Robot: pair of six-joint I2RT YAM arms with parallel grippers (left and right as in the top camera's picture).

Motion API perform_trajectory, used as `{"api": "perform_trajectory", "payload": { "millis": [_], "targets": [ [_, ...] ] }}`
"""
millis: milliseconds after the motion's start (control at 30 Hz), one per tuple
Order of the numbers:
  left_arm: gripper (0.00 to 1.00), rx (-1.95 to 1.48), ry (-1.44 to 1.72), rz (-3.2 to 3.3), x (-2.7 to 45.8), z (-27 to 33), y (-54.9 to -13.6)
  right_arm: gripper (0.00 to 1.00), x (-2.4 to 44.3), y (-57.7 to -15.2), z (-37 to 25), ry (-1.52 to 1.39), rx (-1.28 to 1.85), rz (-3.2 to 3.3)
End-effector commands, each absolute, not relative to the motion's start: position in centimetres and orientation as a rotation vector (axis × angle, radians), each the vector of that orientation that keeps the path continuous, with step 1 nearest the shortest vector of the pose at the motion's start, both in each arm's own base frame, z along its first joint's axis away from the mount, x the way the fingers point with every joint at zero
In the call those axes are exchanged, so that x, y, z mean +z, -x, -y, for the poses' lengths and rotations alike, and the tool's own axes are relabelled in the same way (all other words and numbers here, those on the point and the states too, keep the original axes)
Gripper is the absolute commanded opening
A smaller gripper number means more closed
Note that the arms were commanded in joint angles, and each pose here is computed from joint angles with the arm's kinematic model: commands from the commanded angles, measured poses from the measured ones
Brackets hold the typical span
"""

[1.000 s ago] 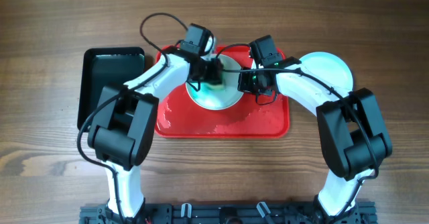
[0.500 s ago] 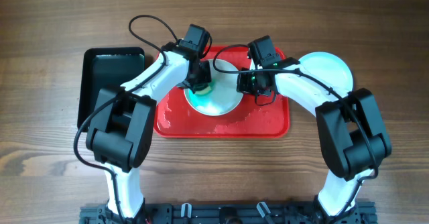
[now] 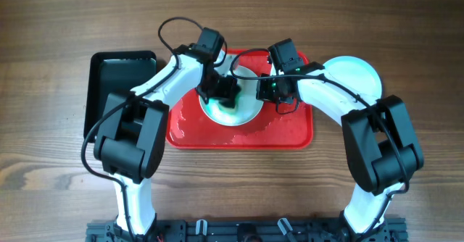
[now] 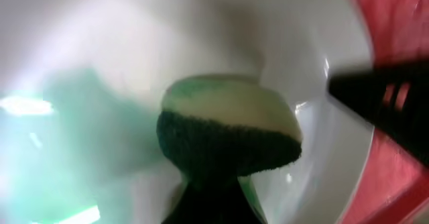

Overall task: Clean dirty plates on tray and stack at the side
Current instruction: 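Scrub the third plate with the sponge while the right gripper holds it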

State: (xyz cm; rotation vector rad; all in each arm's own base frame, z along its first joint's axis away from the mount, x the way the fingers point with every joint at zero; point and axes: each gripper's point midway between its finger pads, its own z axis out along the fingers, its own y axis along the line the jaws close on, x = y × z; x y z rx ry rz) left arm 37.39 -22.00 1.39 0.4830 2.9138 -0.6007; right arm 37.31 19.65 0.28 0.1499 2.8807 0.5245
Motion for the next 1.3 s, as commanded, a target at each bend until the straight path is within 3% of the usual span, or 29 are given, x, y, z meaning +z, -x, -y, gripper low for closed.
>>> {"api": "perform_trajectory", "payload": {
  "millis": [0, 200, 367, 467, 600, 733, 967, 1167, 1267],
  "targets": [
    [0.04, -0.301, -0.187, -2.867, 0.5, 19.2, -41.1, 0.04, -0.9, -36.7, -18.9, -0.173, 0.480, -2.915],
    [0.04, 0.316, 0.159, -2.778, 0.8, 11.1, -42.0, 0.04, -1.0, -36.6, -18.9, -0.153, 0.477, -2.916],
    [0.04, 0.427, 0.161, -2.889, 0.4, 9.7, -38.9, 0.04, -0.9, -36.7, -18.9, -0.153, 0.478, -2.914],
    [0.04, 0.193, -0.009, -3.063, -0.6, 12.5, -36.3, 0.04, -0.9, -36.6, -18.9, -0.153, 0.477, -2.915],
    [0.04, -0.445, -0.293, -3.212, 0.0, 18.9, -32.4, 0.04, -0.9, -36.6, -19.1, -0.149, 0.494, -2.918],
    [0.04, -0.939, -0.461, -3.123, 2.2, 23.4, -31.1, 0.04, -0.8, -36.5, -19.3, -0.143, 0.515, -2.919],
    [0.04, -0.888, -0.422, -2.973, 2.1, 24.1, -35.1, 0.04, -0.8, -36.4, -19.4, -0.142, 0.523, -2.924],
    [0.04, -0.359, -0.004, -2.881, 0.6, 18.7, -41.5, 0.04, -0.8, -36.4, -19.4, -0.141, 0.523, -2.925],
    [0.04, -0.071, 0.140, -2.826, 0.4, 14.8, -42.8, 0.05, -0.8, -36.4, -19.4, -0.141, 0.522, -2.925]
  ]
}}
